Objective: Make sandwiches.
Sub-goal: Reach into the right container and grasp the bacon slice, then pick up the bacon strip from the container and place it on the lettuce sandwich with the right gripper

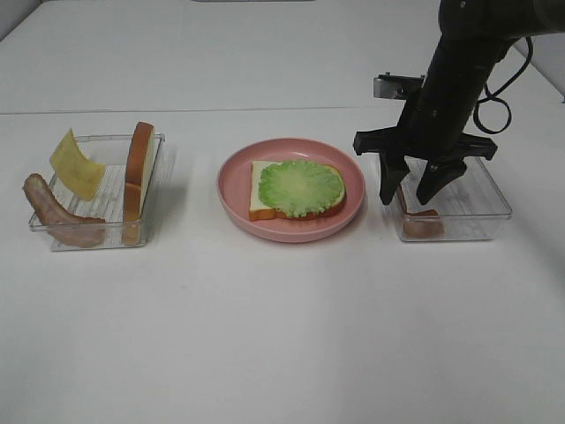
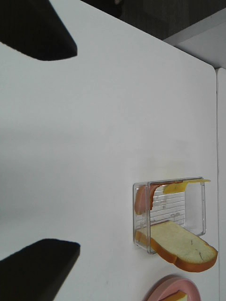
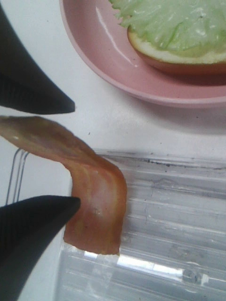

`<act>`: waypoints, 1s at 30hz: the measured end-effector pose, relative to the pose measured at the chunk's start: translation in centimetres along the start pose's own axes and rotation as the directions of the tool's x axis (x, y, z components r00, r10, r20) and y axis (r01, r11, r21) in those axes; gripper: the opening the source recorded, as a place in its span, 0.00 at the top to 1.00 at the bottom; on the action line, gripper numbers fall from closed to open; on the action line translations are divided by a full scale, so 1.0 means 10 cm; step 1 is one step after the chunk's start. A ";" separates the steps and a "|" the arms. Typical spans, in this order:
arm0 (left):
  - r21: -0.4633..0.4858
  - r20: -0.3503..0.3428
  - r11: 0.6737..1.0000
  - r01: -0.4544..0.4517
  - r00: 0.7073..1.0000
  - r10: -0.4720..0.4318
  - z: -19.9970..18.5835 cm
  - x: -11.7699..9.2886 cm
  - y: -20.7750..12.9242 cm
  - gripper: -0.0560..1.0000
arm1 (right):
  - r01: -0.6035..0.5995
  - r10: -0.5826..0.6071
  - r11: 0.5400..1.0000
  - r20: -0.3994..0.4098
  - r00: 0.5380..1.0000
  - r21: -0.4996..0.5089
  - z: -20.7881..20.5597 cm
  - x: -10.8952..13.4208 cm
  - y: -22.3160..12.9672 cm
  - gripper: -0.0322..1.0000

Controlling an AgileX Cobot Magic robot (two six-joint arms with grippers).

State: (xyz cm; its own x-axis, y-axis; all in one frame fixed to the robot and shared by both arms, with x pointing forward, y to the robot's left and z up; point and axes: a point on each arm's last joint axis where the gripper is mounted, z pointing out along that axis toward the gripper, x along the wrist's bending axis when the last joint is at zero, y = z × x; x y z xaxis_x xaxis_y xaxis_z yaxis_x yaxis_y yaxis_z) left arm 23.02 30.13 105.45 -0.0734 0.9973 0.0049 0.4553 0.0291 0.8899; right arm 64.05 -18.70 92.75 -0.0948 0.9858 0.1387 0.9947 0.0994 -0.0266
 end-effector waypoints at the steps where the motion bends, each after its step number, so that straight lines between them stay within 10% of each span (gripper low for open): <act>1: 0.000 0.000 1.000 0.000 1.000 0.000 0.00 0.00 0.00 0.03 | 0.000 0.000 1.000 0.000 1.000 0.000 0.00 0.00 0.00 0.49; 12: 0.000 0.000 1.000 0.000 1.000 0.000 0.00 0.00 0.00 0.03 | 0.000 0.000 1.000 0.000 1.000 0.002 0.00 0.00 0.00 0.57; 18: 0.000 0.000 1.000 0.000 1.000 0.000 0.00 0.00 0.00 0.03 | 0.000 0.000 1.000 0.001 1.000 0.002 0.00 0.00 0.00 0.93; 30: 0.000 0.000 1.000 0.000 1.000 0.000 0.00 0.00 0.00 0.03 | 0.006 -0.006 1.000 0.008 1.000 0.001 -0.05 0.00 -0.02 0.97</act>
State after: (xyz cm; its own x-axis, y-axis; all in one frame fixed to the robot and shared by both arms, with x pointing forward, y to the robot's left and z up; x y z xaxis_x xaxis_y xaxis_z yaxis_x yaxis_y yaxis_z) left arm 23.02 30.13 105.45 -0.0734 0.9973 0.0049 0.4553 0.0291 0.8899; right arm 63.92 -18.81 93.19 -0.1011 0.9863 0.1307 0.9941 0.1054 -0.0264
